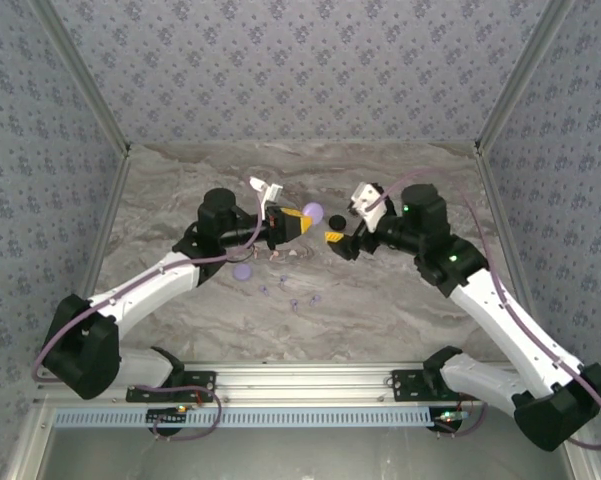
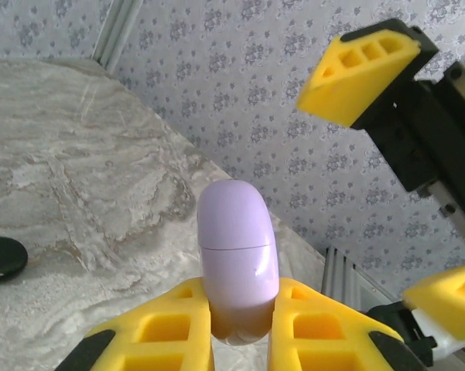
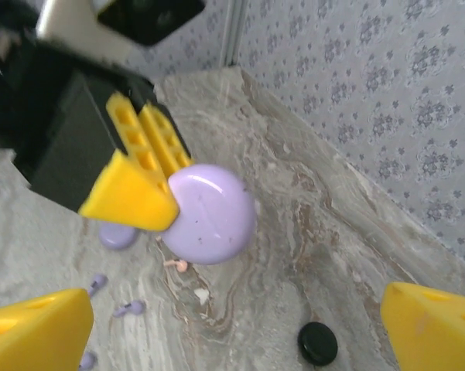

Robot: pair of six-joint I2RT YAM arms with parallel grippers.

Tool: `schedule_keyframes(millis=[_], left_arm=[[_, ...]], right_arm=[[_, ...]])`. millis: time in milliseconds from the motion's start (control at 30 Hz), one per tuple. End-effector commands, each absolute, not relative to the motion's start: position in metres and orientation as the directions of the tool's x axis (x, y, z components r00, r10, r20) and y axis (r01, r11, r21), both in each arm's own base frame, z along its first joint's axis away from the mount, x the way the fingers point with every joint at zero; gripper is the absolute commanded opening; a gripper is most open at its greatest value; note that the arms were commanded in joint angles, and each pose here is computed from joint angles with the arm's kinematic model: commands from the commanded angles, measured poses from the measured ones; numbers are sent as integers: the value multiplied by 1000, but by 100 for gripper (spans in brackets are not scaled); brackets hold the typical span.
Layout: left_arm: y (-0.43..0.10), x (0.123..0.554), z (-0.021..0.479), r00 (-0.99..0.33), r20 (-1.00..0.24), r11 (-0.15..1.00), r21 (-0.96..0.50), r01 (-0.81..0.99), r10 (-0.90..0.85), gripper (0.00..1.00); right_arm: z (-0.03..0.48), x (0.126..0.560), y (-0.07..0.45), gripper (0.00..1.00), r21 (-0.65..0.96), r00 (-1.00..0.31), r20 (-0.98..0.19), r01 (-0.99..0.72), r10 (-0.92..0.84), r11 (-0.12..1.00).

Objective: Insert the wireless bluetooth earbuds into the charging case

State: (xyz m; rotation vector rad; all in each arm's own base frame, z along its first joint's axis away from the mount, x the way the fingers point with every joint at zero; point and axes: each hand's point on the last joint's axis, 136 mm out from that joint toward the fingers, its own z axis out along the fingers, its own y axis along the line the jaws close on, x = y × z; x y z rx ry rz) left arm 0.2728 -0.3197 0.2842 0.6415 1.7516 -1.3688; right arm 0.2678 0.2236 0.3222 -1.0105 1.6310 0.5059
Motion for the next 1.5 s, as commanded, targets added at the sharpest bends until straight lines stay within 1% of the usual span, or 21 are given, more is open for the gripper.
schedule_keyframes(millis=[0,67,133,333,467,800,1067,1167,1200,1333,1400,1467], left_arm=[[-317,264,330,-332,-923,246,-374,894,-195,1],[-318,259,331,-291,-937,247,-334,910,-194,0],[-321,255,331,-266,-946,244,-307,920,-186,0],[-326,250,327,-252,-953,232,-287,930,-169,0],[-328,248,326,-245,-956,224,-278,934,-163,0],[-330,242,325,-226,-963,205,-253,946,-148,0],[-331,240,324,-219,-967,205,-243,948,-134,0],[-330,240,324,-217,-967,210,-241,947,-132,0],[-330,241,323,-217,-968,215,-241,947,-129,0],[-326,247,319,-209,-971,267,-234,935,-120,0],[-322,251,316,-197,-973,308,-224,925,-116,0],[-316,254,313,-180,-977,351,-209,913,-114,0]], right_arm=[[329,256,227,97,38,-149,-969,-876,-195,482],[338,259,228,96,91,-171,-976,-878,-131,469],[342,264,230,95,113,-183,-978,-876,-104,469],[339,286,234,85,156,-237,-966,-848,-98,507],[335,296,236,83,173,-263,-959,-835,-101,523],[333,315,234,83,182,-290,-951,-803,-107,567],[337,328,235,82,191,-305,-946,-800,-111,569],[331,329,235,82,205,-326,-938,-797,-120,568],[347,329,235,82,189,-297,-949,-807,-108,560],[358,322,229,82,188,-283,-955,-804,-86,564],[361,318,221,82,197,-290,-954,-790,-72,581],[357,315,214,82,217,-326,-943,-760,-72,613]])
